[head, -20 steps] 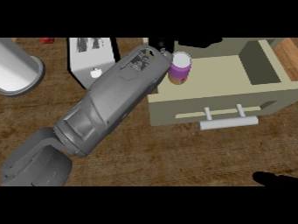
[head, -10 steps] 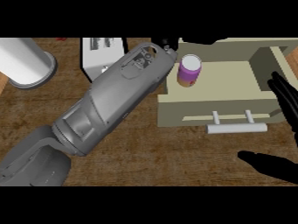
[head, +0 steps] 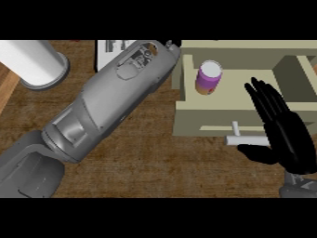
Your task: Pick up the can, place it into the drawer and close the drawer
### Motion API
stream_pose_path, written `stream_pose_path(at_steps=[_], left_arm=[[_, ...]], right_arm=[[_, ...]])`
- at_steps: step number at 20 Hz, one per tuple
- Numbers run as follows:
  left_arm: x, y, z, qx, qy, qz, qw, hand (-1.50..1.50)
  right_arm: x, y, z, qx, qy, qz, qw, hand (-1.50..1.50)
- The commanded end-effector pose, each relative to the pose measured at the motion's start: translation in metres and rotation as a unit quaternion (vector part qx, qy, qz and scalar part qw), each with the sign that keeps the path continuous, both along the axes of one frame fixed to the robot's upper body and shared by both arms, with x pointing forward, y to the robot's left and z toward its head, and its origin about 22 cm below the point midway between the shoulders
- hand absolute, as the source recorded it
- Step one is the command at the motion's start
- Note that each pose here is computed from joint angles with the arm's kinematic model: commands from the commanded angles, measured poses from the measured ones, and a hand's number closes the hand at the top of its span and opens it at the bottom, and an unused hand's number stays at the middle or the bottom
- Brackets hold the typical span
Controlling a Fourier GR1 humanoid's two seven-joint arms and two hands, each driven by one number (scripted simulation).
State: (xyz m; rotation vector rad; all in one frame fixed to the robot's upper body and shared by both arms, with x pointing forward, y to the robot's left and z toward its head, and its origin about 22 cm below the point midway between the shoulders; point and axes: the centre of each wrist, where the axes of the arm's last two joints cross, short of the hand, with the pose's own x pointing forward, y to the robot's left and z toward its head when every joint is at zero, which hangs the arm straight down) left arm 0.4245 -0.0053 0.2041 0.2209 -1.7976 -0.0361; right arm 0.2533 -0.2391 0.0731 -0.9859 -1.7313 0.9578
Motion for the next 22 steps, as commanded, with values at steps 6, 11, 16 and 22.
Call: stream_pose_path(at_steps=[6, 11, 16, 22], left_arm=[[-0.002, 0.039, 0.014, -0.002, 0.005, 0.003, 1.0, -1.5], [-0.011, 0.051, 0.027, -0.003, 0.007, 0.003, 1.0, -1.5], [-0.011, 0.094, 0.018, 0.005, 0.016, 0.001, 0.9998, -1.5], [-0.019, 0.101, 0.011, 0.009, 0.025, 0.007, 0.9996, -1.5]], right_arm=[[0.053, 0.016, -0.049, -0.01, 0.001, -0.041, 0.999, -1.5], [0.068, 0.007, -0.068, -0.029, 0.0, -0.053, 0.998, -1.5], [0.093, -0.002, -0.067, -0.059, -0.004, -0.077, 0.995, -1.5], [0.119, 0.015, -0.071, -0.062, -0.042, -0.093, 0.993, -1.5]])
